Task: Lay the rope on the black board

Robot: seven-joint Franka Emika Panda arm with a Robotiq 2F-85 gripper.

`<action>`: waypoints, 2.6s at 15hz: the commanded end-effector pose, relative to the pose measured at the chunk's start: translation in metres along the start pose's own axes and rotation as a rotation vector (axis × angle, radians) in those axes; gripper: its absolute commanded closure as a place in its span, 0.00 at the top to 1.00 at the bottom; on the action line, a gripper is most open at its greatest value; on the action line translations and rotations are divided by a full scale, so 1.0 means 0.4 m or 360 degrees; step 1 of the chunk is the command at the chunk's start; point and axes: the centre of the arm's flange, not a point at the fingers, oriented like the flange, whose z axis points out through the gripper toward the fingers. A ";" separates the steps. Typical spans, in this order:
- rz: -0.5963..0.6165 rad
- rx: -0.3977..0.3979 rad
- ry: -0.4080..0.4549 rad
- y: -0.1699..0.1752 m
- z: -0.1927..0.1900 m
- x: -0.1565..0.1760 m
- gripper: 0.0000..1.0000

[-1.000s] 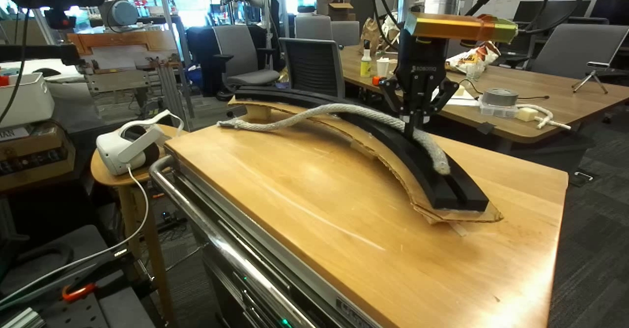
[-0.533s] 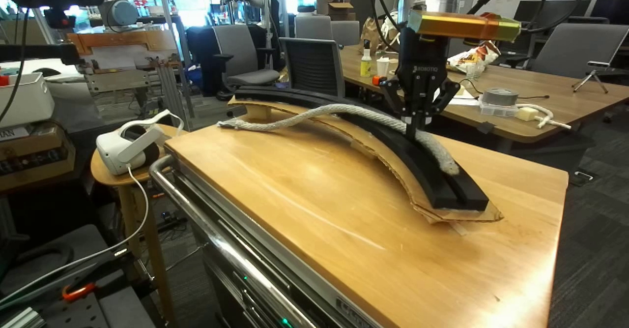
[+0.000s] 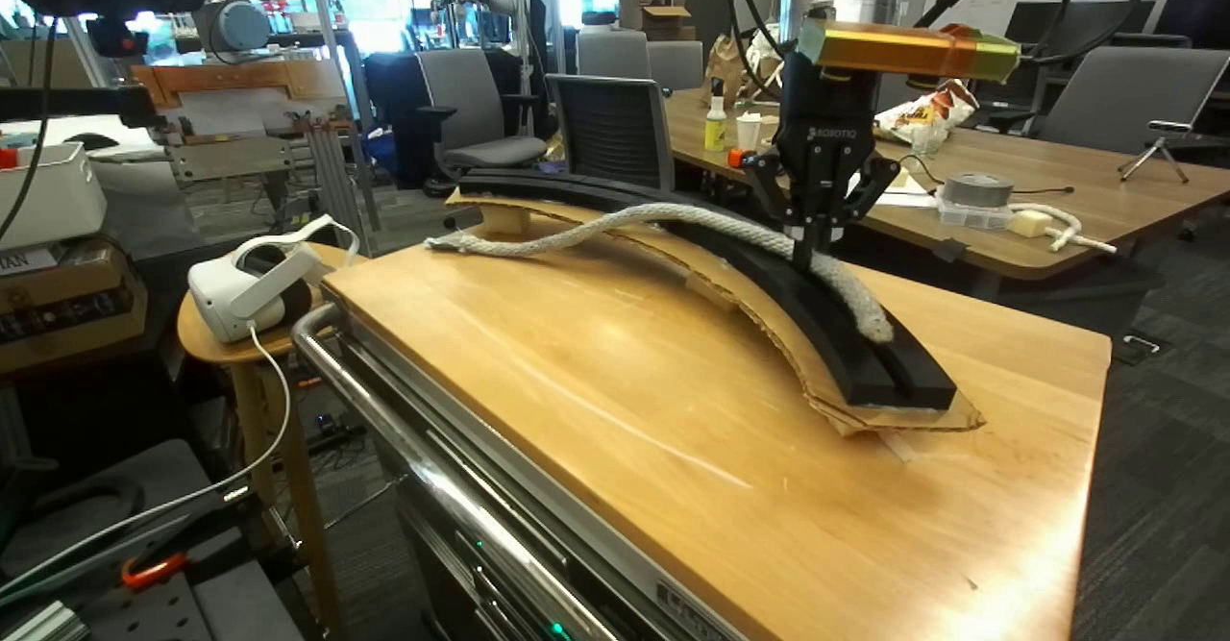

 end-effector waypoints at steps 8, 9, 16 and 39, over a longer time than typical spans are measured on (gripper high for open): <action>0.0122 0.0047 0.0292 -0.008 -0.033 -0.075 0.03; 0.0127 0.0065 0.0314 -0.005 -0.031 -0.068 0.03; 0.0135 0.0118 0.0328 -0.005 -0.007 -0.061 0.03; 0.0023 0.0089 0.0486 -0.025 -0.071 -0.073 0.64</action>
